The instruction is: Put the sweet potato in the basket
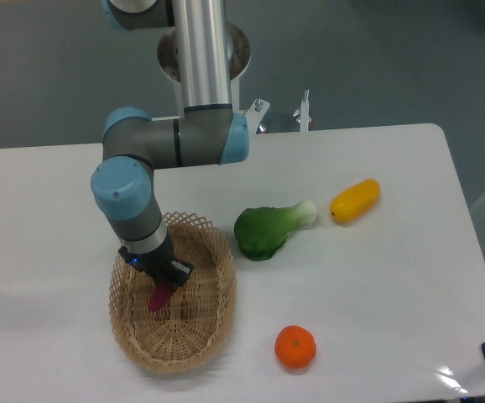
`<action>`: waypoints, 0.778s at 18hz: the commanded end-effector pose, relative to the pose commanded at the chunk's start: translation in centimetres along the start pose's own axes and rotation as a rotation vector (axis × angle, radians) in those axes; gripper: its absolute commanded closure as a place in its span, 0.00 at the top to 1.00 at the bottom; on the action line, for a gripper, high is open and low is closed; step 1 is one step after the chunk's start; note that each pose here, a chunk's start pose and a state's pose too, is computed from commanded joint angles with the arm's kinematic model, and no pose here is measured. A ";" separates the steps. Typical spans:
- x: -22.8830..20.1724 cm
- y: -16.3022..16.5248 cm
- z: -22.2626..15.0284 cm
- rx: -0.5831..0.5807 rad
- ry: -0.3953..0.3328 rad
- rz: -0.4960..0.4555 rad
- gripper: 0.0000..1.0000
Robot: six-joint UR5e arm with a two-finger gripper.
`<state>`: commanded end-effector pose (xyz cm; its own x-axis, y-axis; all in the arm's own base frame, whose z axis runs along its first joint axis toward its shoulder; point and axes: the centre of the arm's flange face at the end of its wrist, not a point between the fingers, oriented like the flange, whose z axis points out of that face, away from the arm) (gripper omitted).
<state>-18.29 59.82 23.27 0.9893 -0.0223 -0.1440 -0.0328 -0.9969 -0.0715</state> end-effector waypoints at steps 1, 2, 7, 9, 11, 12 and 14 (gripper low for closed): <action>-0.2 0.0 -0.2 -0.005 -0.018 0.000 0.94; -0.6 0.0 -0.5 -0.013 -0.046 0.002 1.00; -2.2 -0.6 -3.4 0.028 -0.084 0.005 1.00; -5.5 -0.5 -6.9 0.084 -0.116 -0.058 1.00; -8.7 0.6 -8.1 0.097 -0.135 -0.095 1.00; -10.8 1.3 -9.0 0.109 -0.152 -0.127 1.00; -14.7 2.3 -11.4 0.133 -0.190 -0.159 1.00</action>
<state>-31.30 56.97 36.45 0.9397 0.1606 -0.3019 0.0898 -0.9678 -0.2353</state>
